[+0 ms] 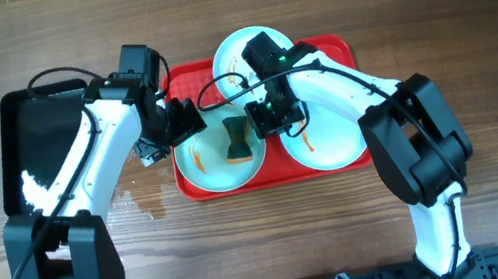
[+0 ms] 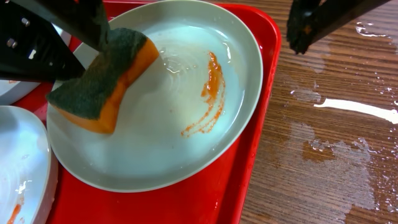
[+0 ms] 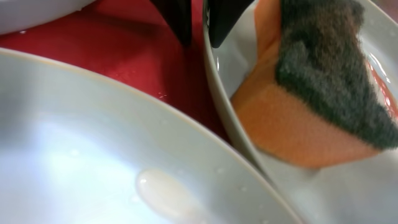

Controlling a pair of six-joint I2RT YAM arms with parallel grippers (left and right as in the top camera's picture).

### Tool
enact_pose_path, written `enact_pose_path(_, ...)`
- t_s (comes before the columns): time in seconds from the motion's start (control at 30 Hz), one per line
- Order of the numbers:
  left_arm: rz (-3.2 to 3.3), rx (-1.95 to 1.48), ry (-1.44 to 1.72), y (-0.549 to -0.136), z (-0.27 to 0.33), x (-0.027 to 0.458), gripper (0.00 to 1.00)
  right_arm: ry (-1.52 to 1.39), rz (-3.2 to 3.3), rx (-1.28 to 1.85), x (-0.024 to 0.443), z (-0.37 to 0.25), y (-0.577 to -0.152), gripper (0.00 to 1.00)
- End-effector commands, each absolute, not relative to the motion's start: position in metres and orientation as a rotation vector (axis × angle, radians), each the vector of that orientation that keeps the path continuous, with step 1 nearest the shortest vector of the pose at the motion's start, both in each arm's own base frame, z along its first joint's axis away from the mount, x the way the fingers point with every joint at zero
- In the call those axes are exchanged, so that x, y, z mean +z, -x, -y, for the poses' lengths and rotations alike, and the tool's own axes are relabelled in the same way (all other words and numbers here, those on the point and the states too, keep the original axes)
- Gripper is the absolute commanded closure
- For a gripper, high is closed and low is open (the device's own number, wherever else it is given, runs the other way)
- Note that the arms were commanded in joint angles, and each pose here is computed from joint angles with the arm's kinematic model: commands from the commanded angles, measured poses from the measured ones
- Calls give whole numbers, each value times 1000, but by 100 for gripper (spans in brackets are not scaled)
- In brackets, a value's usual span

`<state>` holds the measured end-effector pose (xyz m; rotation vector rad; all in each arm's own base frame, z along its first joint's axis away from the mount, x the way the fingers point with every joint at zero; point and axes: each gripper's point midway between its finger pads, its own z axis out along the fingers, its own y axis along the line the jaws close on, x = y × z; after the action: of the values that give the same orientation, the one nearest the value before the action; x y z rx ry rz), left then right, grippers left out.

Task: Clean dirty plates on tray and stack at the side

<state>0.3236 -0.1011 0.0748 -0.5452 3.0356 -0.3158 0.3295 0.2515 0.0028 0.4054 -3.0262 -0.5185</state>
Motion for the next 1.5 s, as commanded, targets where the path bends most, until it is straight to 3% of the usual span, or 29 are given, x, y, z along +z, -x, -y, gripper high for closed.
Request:
enact_pose_path(0.0,-3038,-320,521,-326,104,73,10,-295,3068,-468,6,-248,-333,92)
enact_pose_path(0.1,-3036,-366,489,-327,114,75,10,-296,3077,-477,6,-249,-335,91)
enact_pose_path(0.17,-3034,-405,456,-327,124,76,10,-264,3083,-482,7,-250,-337,72)
enact_pose_path(0.23,-3027,-423,409,-327,135,77,24,-227,3090,-490,7,-252,-339,72)
enact_pose_path(0.4,-3019,-441,320,-325,156,78,36,-219,3093,-495,7,-252,-340,72)
enact_pose_path(0.57,-3013,-454,360,-324,167,78,36,-219,3079,-479,7,-250,-336,72)
enact_pose_path(0.7,-3022,-452,371,-321,169,75,37,-218,3076,-477,7,-250,-335,80)
enact_pose_path(0.83,-3045,-442,361,-315,174,63,23,-217,3077,-477,7,-250,-335,85)
enact_pose_path(1.03,-3078,-484,316,-309,189,37,18,-218,3075,-478,7,-250,-335,85)
enact_pose_path(1.47,-3128,-449,310,-310,195,0,25,-212,3073,-482,7,-250,-335,89)
